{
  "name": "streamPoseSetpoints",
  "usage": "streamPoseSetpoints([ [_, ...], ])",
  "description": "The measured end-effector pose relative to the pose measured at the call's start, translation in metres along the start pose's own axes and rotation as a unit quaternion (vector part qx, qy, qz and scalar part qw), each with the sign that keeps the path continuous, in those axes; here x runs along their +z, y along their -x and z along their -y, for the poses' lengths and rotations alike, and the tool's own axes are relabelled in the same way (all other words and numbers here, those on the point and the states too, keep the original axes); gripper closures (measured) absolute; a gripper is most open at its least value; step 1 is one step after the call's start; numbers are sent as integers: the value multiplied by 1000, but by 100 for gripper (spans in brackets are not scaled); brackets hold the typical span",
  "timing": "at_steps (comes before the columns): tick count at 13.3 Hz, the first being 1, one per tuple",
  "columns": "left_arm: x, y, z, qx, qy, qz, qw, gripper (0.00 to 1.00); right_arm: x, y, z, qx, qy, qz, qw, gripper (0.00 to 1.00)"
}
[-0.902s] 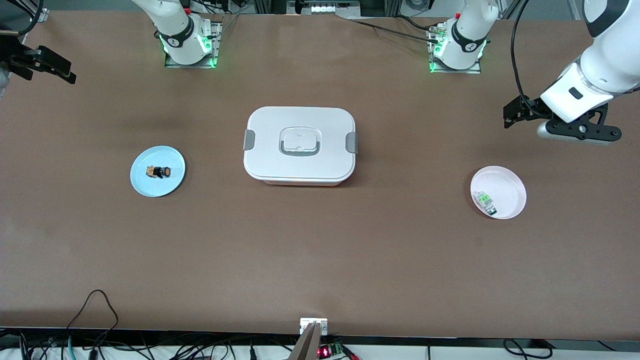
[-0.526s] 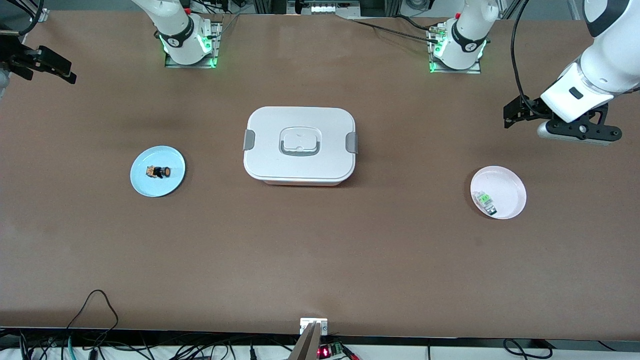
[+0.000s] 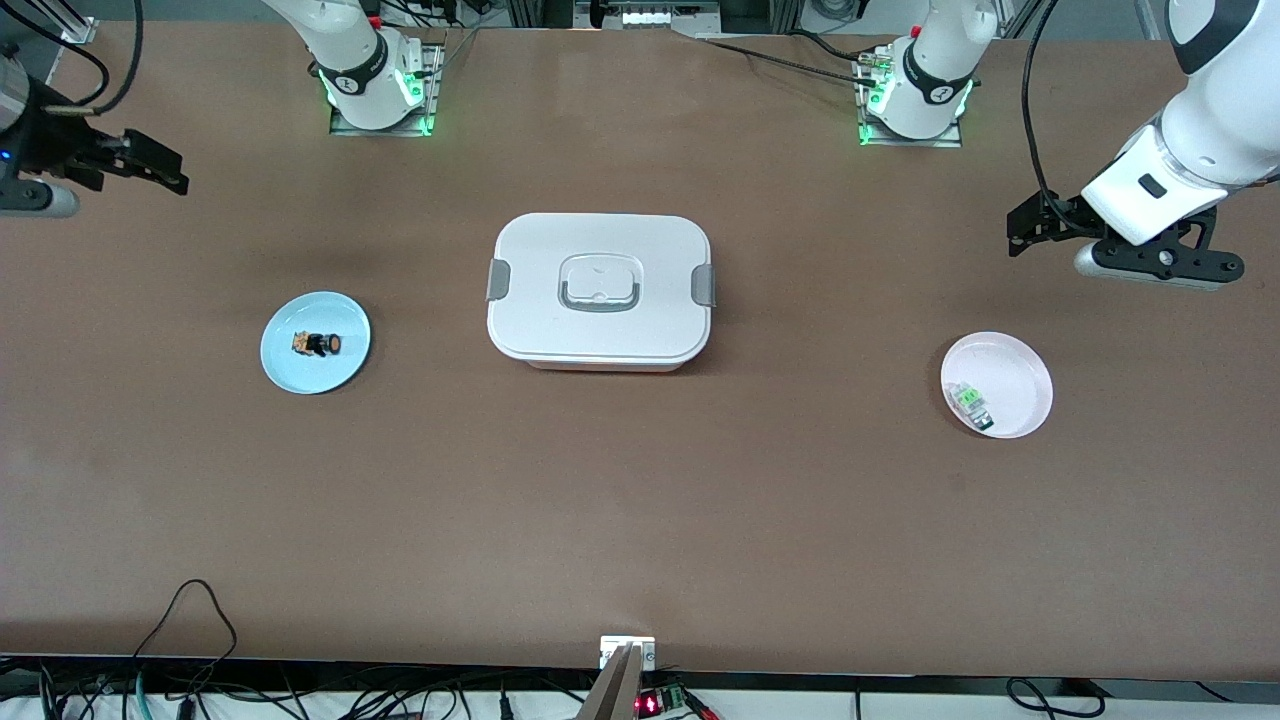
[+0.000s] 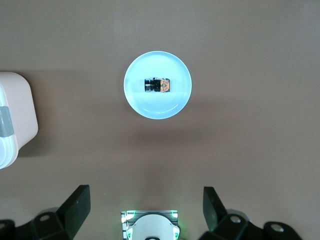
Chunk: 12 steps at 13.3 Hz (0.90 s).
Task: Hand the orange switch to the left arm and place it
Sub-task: 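Lower the right gripper toward the orange switch on the blue plate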
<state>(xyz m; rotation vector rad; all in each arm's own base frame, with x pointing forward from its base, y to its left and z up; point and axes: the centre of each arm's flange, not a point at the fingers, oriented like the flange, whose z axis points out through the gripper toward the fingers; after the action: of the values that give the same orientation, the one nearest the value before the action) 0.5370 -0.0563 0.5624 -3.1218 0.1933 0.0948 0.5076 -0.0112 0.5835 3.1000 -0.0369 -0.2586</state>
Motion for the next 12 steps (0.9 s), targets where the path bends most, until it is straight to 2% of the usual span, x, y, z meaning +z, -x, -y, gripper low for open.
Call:
streamPoseSetpoints([
  [4, 0, 0, 0, 0, 0, 0, 1000, 0, 30, -32, 5, -3, 2, 16, 1000, 0],
  [9, 0, 0, 0, 0, 0, -1, 1000, 0, 81, -83, 35, -27, 10, 6, 1000, 0],
  [12, -1, 0, 0, 0, 0, -1, 1000, 0, 121, -111, 42, -31, 13, 9, 999, 0],
])
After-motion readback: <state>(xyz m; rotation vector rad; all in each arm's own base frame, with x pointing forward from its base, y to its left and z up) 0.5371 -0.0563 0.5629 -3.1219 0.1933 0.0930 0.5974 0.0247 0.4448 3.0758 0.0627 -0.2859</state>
